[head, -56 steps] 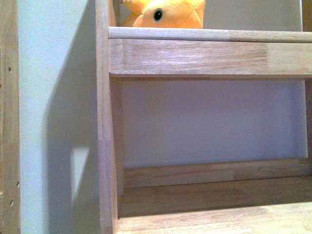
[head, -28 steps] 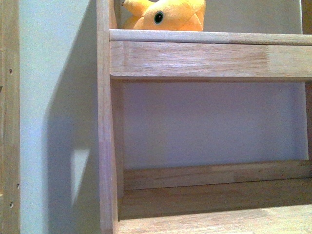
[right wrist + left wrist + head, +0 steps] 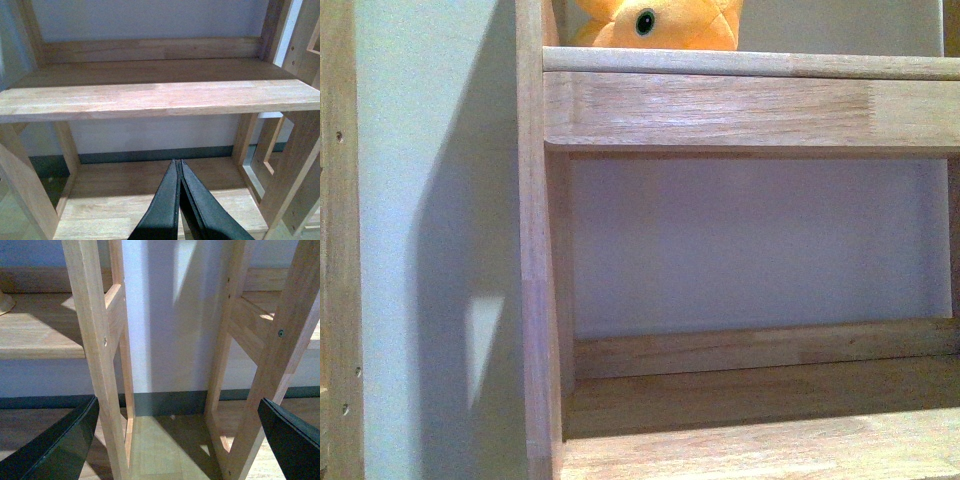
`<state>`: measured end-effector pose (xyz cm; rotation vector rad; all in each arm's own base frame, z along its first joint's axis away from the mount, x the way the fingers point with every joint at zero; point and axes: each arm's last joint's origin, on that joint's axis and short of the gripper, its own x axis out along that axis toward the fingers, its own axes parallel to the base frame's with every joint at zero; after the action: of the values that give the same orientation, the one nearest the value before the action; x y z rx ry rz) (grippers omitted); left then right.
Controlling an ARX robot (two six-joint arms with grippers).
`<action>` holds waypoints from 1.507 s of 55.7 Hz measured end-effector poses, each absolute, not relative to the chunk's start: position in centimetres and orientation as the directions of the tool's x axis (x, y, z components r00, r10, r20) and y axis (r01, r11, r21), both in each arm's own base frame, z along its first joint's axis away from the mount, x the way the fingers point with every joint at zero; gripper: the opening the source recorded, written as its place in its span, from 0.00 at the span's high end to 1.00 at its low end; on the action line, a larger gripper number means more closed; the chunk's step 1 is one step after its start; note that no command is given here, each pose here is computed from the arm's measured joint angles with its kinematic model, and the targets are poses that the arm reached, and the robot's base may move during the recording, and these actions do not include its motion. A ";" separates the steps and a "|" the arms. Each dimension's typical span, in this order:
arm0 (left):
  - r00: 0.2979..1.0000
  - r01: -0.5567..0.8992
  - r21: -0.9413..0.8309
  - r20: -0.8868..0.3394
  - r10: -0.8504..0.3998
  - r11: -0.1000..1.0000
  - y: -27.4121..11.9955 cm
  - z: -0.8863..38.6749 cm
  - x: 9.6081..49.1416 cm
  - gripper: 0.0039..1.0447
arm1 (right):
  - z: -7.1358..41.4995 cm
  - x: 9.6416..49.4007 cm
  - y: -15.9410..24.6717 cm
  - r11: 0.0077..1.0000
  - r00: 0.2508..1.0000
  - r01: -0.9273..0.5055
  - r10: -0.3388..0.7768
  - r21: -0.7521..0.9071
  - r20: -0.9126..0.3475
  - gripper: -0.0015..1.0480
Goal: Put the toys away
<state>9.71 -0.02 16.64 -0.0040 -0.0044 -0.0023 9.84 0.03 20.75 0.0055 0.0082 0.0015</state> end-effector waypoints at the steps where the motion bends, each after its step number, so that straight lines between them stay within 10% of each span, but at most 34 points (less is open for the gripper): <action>1: 1.000 0.002 -0.004 0.004 -0.002 1.000 0.0 16.6 9.7 0.06 | 20.6 9.8 0.0 1.000 1.000 -0.002 0.002 0.005 -0.009 0.96; 73: 1.000 0.002 -0.004 0.004 -0.002 1.000 0.0 16.6 9.7 0.06 | 16.7 9.7 0.0 1.000 1.000 -0.001 0.001 0.004 0.002 0.97; 84: 1.000 0.002 -0.004 0.005 -0.002 1.000 0.0 16.6 9.7 0.06 | 16.7 9.7 0.0 1.000 1.000 -0.001 0.001 0.003 0.002 0.62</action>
<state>9.71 -0.02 16.64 -0.0040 -0.0048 -0.0023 9.73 0.02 16.74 0.0029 -0.0025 0.0011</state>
